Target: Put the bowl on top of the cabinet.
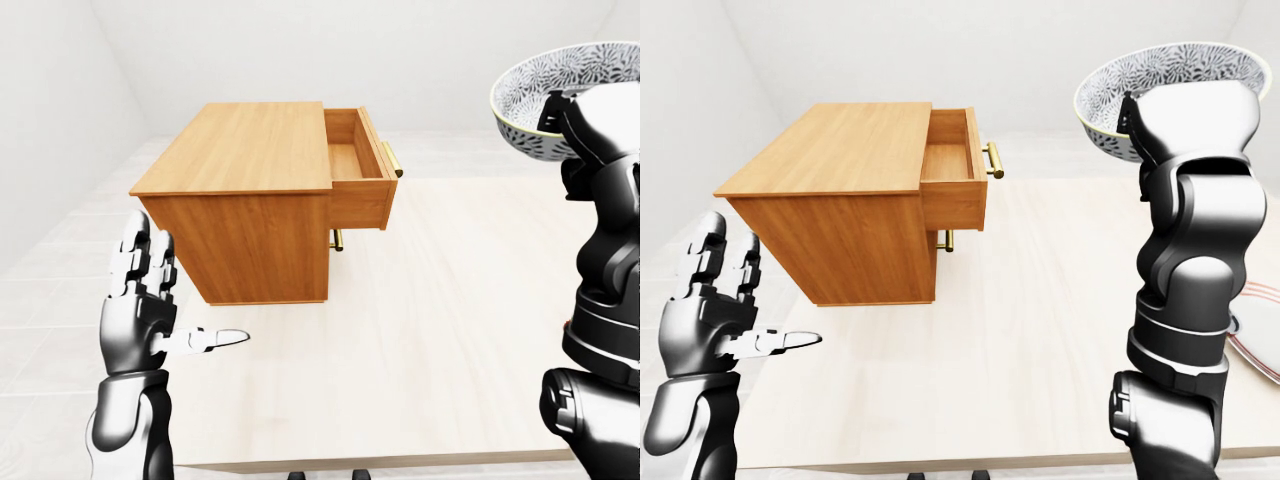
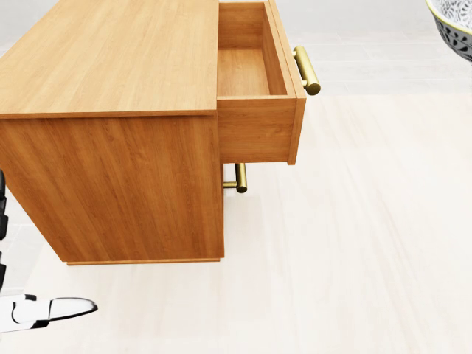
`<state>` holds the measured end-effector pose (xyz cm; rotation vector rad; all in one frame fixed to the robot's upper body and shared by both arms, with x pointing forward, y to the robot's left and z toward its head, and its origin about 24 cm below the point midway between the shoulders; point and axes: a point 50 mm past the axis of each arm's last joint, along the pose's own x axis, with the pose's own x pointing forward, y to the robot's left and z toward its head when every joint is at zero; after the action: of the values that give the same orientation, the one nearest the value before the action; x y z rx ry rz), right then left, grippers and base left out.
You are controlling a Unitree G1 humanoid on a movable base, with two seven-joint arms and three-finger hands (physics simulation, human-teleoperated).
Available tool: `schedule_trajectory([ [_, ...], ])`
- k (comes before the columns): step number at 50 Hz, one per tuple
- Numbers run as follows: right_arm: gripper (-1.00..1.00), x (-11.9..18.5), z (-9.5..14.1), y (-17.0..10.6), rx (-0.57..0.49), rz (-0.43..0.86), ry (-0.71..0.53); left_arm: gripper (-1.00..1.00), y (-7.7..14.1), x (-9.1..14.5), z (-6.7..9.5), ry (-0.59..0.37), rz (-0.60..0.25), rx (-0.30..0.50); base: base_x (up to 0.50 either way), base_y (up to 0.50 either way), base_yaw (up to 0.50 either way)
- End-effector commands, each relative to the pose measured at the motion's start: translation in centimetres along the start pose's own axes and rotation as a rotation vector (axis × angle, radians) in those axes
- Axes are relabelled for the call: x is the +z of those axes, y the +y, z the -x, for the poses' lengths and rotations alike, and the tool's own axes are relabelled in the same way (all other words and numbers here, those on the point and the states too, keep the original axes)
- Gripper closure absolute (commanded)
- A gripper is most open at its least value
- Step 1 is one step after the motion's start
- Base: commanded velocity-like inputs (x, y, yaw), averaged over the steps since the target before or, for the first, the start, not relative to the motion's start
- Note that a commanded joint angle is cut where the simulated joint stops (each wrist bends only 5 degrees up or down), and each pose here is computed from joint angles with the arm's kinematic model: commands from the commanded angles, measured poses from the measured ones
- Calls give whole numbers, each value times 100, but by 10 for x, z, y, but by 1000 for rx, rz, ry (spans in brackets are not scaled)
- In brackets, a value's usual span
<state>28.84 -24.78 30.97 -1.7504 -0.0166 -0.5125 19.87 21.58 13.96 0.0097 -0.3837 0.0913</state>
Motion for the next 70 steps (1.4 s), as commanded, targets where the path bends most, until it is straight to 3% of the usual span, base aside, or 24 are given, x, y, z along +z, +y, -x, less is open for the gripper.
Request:
schedule_trajectory([
  [1,100,8,-7,-16,-42,-24,-17,-100,0,-2,0,7,0,-1,0,0,0],
  [19,100,33,-21,-45,-93,-127,-120,-100,0,-7,-1,31,3,-2,0,0,0],
  [47,100,102,-45,-42,79,-346,-404,-100,2,-8,2,39,2,-1,0,0,0],
  [70,100,119,-57,-61,129,-462,-518,-100,2,-10,0,43,-1,1,0,0,0],
])
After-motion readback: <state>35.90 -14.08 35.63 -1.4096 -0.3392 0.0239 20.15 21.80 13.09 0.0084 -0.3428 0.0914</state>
